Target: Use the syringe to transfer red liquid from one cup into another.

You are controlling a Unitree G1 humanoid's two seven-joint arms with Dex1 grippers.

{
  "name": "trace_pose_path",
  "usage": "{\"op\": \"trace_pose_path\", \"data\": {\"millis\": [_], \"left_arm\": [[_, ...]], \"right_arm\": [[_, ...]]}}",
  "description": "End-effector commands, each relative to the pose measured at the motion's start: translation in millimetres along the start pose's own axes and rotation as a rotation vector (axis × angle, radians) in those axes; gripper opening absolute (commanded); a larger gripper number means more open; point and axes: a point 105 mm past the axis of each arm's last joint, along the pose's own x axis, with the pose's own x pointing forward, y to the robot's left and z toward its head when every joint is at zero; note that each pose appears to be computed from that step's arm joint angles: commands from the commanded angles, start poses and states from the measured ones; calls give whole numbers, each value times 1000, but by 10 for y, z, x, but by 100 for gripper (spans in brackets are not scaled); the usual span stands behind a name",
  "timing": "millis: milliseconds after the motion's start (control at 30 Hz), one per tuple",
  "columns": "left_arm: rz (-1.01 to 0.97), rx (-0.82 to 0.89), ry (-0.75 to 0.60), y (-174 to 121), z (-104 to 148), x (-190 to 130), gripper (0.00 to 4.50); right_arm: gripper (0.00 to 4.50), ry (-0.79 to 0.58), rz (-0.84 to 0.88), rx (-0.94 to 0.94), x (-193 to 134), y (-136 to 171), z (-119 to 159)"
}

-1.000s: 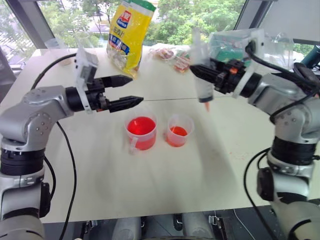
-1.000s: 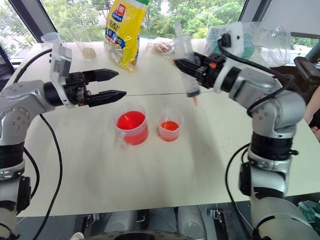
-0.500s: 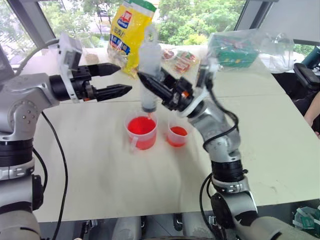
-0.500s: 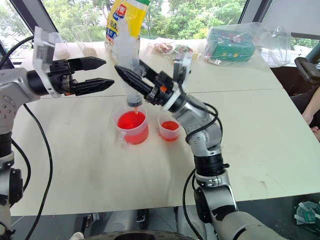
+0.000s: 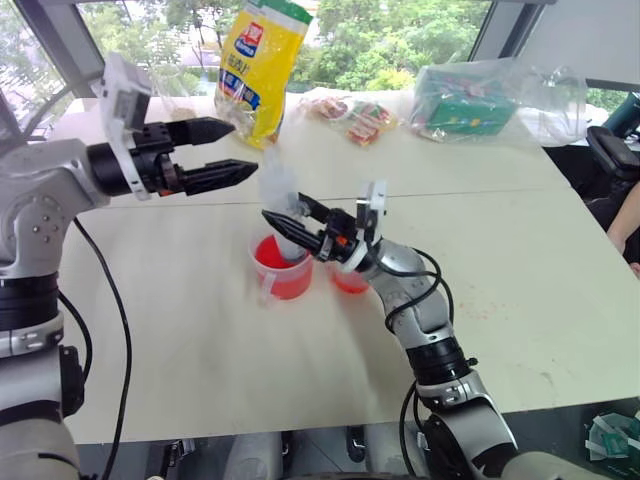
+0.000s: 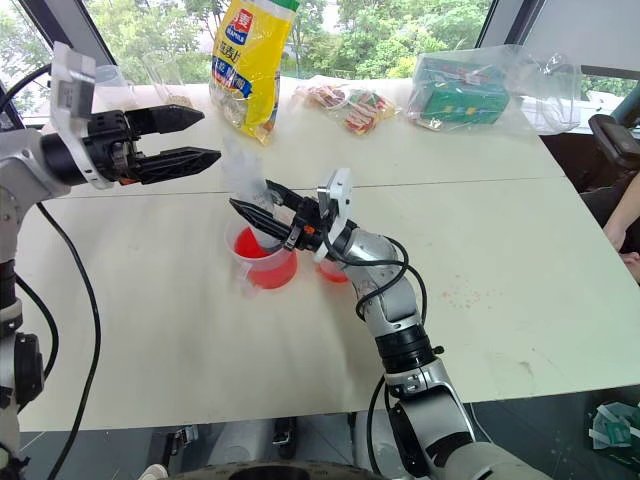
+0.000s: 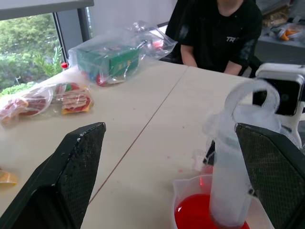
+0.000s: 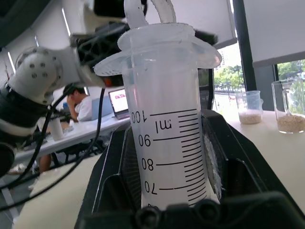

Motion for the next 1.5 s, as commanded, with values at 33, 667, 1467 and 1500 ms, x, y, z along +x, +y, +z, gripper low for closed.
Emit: {"op": "trace_pose_path", "data": {"millis": [33,667,1467,1500], "left_arm": [[-28,46,-35,-48,130,16,450],[-100,48,-31,-190,-86,305,450],[-79,87,-92,-161,164,354,28],[-73,89,-96,-149,179,350,28]], "right_arm": [[139,-11,17,-18,16,30,19],[139,16,40,-26,24,56,-19],[139,64,60,97,120,75,-306],[139,66,61,104,118,77,-316]]}}
